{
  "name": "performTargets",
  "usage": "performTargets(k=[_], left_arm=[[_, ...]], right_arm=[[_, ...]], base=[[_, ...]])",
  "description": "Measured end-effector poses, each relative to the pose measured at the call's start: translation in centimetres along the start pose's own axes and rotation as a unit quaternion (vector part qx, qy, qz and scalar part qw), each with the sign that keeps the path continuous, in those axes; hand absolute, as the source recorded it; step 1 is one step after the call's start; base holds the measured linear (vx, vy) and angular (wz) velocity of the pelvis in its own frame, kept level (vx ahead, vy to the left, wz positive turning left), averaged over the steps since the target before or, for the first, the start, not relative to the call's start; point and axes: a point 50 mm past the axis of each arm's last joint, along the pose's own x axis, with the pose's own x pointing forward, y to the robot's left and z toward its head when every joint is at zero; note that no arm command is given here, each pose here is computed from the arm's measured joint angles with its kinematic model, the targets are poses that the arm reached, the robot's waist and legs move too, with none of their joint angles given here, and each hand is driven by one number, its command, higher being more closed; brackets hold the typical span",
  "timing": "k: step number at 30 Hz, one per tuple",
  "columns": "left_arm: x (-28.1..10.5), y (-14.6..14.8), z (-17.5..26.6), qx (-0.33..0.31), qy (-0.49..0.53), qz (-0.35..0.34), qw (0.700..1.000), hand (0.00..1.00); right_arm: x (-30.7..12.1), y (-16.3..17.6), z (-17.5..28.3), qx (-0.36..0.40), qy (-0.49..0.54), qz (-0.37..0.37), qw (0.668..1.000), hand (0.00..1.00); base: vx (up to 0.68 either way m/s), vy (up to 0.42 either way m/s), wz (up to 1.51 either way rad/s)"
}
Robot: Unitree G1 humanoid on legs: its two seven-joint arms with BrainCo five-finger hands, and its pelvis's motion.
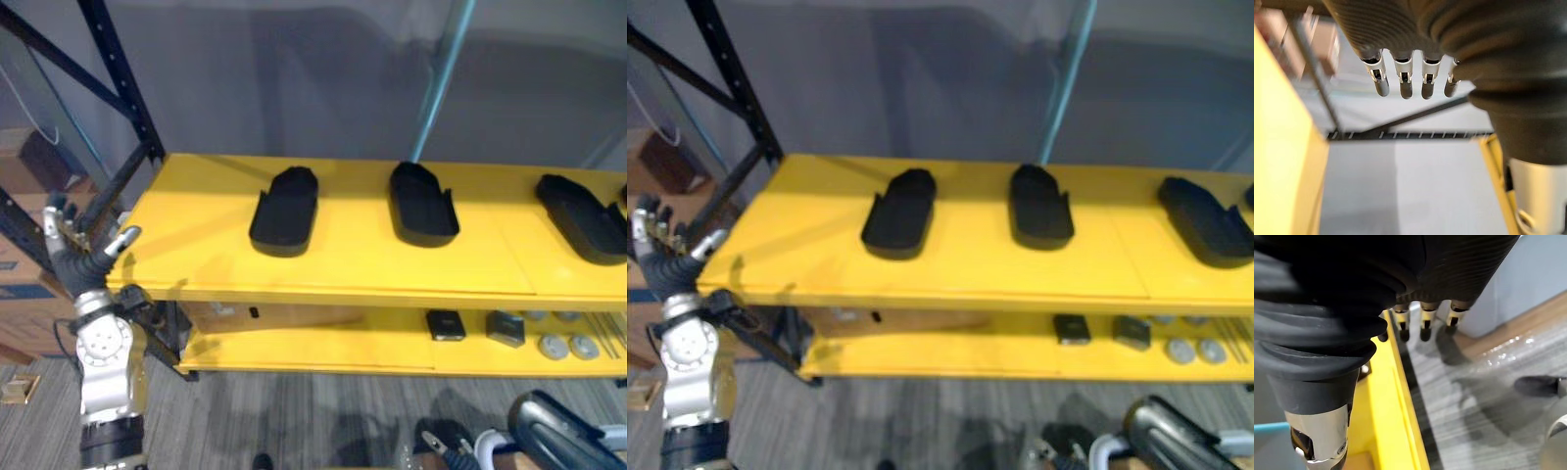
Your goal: Walk over and take plastic housings, then place them on the shelf
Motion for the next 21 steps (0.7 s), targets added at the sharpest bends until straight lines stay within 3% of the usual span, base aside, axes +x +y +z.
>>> performTargets(k=[13,21], left_arm=[[3.2,3.3,-3.1,0.041,0.094,-0.019,0.995,0.0],[5.0,4.2,-4.5,-0.025,0.152,-0.027,0.988,0.0]], right_arm=[[-0.1,0.1,-0.9,-0.001,0.028,0.021,0.999,0.0],[-0.3,-0.6,-1.6,-0.002,0.044,0.016,0.999,0.0]], base=[[-0.01,-0.008,-0.04],[0.01,-0.009,-0.07]])
